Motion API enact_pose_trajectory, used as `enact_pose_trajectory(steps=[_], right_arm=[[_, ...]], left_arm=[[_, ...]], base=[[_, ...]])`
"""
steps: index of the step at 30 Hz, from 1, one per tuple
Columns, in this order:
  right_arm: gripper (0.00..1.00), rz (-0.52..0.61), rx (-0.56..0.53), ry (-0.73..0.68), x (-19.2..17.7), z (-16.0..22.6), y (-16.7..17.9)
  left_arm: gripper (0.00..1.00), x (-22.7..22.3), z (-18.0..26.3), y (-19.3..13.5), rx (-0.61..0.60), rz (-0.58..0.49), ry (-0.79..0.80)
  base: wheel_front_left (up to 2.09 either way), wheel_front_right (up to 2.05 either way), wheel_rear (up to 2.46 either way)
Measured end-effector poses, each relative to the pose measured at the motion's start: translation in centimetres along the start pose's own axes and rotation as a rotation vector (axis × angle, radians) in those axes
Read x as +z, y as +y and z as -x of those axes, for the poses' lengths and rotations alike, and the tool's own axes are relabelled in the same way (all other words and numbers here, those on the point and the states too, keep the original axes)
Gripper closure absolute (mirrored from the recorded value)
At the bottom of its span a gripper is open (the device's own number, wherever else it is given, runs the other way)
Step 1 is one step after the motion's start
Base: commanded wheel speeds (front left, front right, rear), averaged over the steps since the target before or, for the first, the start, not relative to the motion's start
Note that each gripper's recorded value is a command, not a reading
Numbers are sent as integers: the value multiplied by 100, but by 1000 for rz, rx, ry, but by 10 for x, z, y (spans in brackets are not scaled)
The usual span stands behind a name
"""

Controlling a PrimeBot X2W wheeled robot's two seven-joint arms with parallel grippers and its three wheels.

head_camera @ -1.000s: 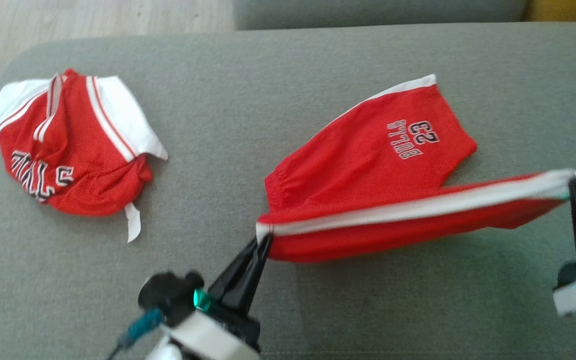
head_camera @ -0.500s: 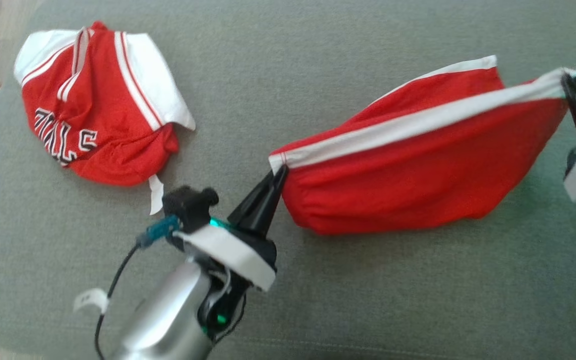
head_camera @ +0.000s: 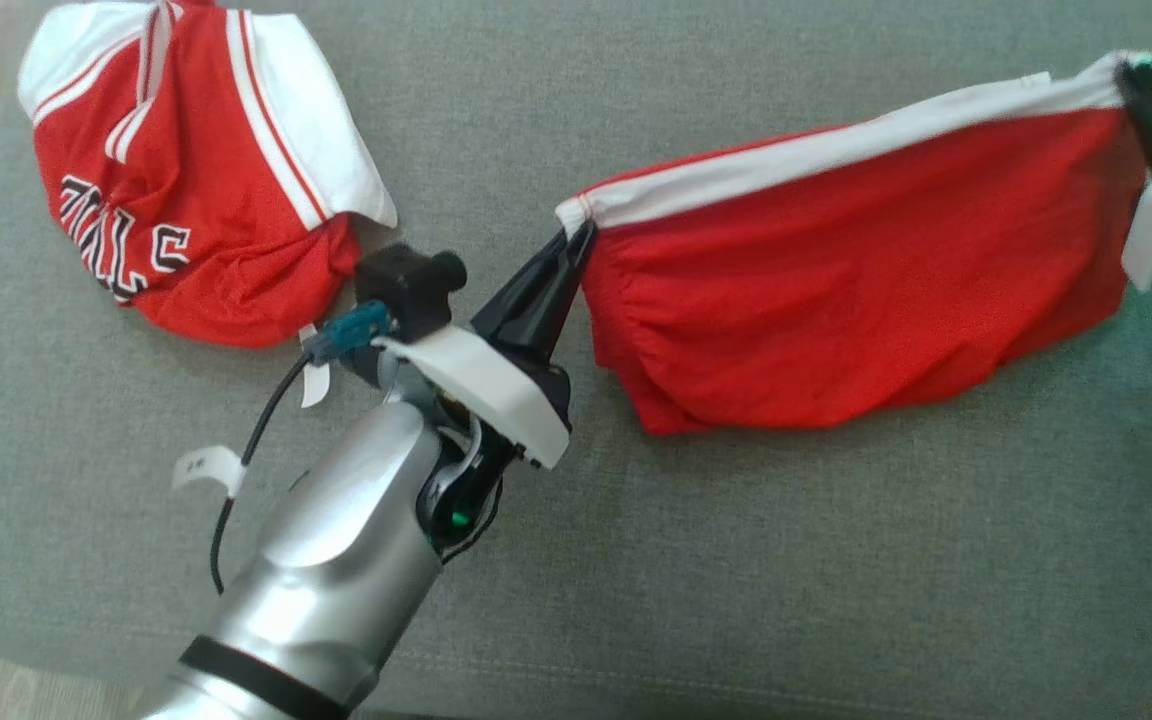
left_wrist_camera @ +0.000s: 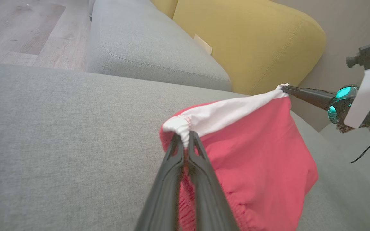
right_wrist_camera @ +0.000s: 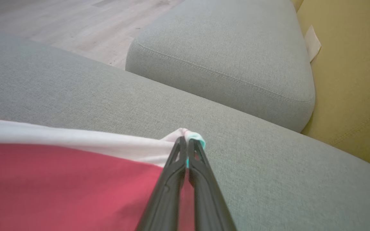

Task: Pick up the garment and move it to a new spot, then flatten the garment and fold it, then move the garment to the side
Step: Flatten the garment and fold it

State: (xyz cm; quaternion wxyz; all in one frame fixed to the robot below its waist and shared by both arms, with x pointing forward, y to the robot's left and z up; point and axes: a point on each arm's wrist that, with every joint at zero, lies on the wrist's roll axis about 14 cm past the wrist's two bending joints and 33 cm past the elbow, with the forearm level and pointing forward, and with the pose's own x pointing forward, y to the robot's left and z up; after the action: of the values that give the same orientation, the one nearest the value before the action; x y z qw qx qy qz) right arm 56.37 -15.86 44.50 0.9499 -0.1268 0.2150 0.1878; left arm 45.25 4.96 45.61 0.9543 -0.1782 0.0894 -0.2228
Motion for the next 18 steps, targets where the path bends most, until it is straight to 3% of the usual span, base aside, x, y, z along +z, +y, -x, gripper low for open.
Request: enact_pose_trajectory(steps=[1, 2, 3, 4, 5, 13, 18], right_arm=[[82, 5, -4, -1, 0, -7, -3], [64, -3, -2, -11, 1, -9, -3], [0, -11, -2, -24, 2, -12, -3], [0, -10, 0, -56, 6, -13, -2], [0, -19, -2, -93, 11, -14, -2], [0, -112, 1, -279, 35, 9, 4], [0, -148, 2, -246, 9, 33, 11]], left_arm=[[95, -1, -5, 1, -4, -15, 6], [86, -3, -6, 2, -2, -19, 14], [72, -6, -6, 3, -3, -32, 23], [55, -8, -7, 4, -4, -51, 30], [2, -8, -7, 6, -1, -67, 31], [0, 4, 9, 5, 44, -140, -15], [0, 13, 31, -2, 103, -160, -82]], base=[[0, 0, 0], [0, 0, 0], [0, 0, 0], [0, 0, 0], [0, 0, 0], [0, 0, 0], [0, 0, 0]])
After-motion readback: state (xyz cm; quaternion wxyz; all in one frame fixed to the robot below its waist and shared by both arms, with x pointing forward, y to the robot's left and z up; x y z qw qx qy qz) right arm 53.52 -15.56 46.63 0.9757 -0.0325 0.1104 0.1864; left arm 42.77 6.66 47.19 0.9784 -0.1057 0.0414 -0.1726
